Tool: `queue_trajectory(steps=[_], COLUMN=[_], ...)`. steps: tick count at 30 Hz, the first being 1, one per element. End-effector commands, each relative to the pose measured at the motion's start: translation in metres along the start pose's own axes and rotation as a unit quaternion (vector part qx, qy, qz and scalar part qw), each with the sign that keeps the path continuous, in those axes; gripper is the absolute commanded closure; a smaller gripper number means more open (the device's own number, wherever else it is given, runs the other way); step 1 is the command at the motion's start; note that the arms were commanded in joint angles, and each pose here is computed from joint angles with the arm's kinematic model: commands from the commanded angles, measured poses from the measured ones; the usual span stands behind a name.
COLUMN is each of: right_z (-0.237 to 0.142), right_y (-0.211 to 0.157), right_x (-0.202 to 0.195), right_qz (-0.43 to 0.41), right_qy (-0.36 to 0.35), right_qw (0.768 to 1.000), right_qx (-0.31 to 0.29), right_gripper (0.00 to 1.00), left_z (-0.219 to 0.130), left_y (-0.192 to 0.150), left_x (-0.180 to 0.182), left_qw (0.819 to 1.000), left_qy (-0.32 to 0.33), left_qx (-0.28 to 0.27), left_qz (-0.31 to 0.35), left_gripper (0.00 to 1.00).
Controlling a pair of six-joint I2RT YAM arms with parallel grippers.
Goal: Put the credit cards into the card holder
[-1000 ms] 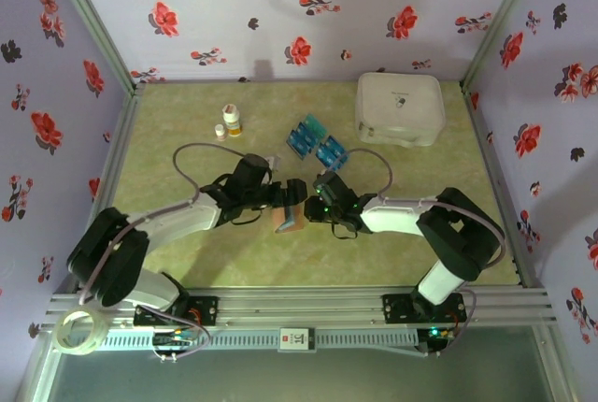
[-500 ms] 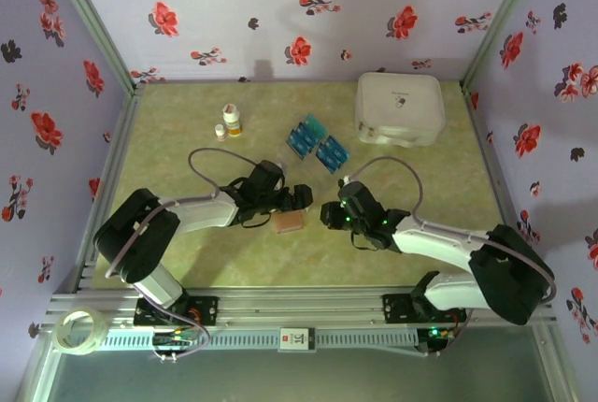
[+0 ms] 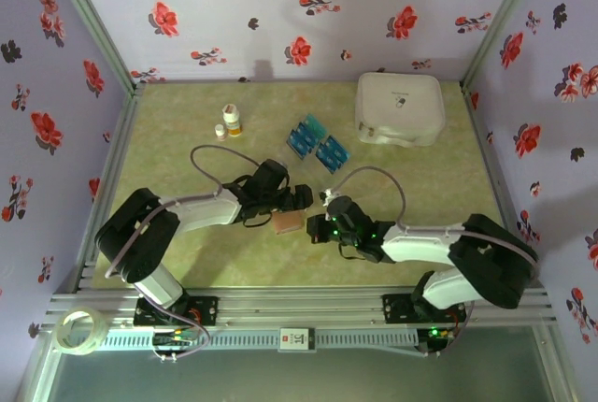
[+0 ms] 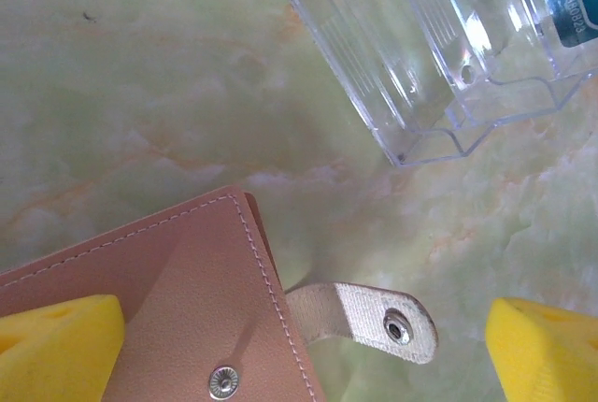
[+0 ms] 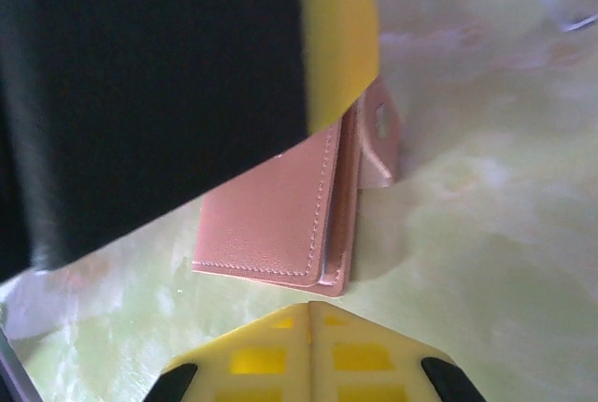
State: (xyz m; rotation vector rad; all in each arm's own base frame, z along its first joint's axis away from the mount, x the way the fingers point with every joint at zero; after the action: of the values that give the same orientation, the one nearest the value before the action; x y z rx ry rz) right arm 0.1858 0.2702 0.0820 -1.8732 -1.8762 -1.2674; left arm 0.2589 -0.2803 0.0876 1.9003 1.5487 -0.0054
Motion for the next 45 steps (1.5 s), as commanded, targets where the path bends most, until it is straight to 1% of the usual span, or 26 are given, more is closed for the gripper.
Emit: queue_trajectory(steps=[1,6,10,15,19,23,27,31,37,45], right_z=[0.008,0.018,0.021,0.027,0.036,0.044,0.049,0.05,0.05,0.051], right_y=[0.011,0.012,0.013,0.01,0.003,-0.003,-0.008,-0.01,-0.014,-0.017], right_x=[0.032,0.041,0.041,0.032,0.018,0.009,0.004,-0.001,-0.006,-0.011], right_qz=[-0.019,-0.025,-0.023,-0.02,-0.014,-0.006,-0.001,0.004,0.011,0.018], right_qy=[0.051,0.054,0.052,0.034,0.021,0.016,0.013,0.009,0.005,0.0], right_qw=[0.998,0.998,0.998,0.999,1.0,1.0,1.0,1.0,1.0,1.0], right_qx=[-0.021,-0.019,-0.024,-0.021,-0.017,-0.012,-0.007,-0.005,-0.003,0.002], right_gripper=[0.99,1.0,1.0,1.0,1.0,1.0,1.0,1.0,1.0,1.0], left_z=[-0.003,-0.005,-0.003,-0.002,-0.004,-0.014,-0.032,-0.048,-0.057,-0.046], left_y=[0.006,0.017,0.017,0.016,0.022,0.04,0.062,0.069,0.052,0.009], left_x=[0.006,0.003,0.004,0.006,0.008,0.012,0.021,0.035,0.054,0.087], left_qw=[1.0,1.0,1.0,1.0,1.0,1.0,1.0,0.999,0.998,0.991], left_qy=[0.027,0.016,0.016,0.017,0.017,0.017,0.021,0.035,0.065,0.119], left_qx=[0.013,0.012,0.017,0.02,0.017,0.002,-0.019,-0.024,0.0,0.053], left_qz=[0.006,0.003,0.004,0.0,0.0,-0.003,-0.008,-0.006,0.014,0.037], left_gripper=[0.0,0.0,0.0,0.0,0.0,0.0,0.0,0.0,0.0,0.0])
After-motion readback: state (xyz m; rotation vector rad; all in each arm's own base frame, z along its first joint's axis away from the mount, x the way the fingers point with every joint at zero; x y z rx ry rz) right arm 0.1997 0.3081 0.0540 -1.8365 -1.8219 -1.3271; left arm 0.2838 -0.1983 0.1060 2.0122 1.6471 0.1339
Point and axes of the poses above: each hand's point on the last joint's axis, 136 mm out from that joint toward the fingers, its own z axis out along the fingers, its own x axis along the line the jaws close on, y = z × x, the point moved 4 cm from there along -z, back along the fingers, and after that the axes turned 12 degrees about z, right-handed, at the moved point
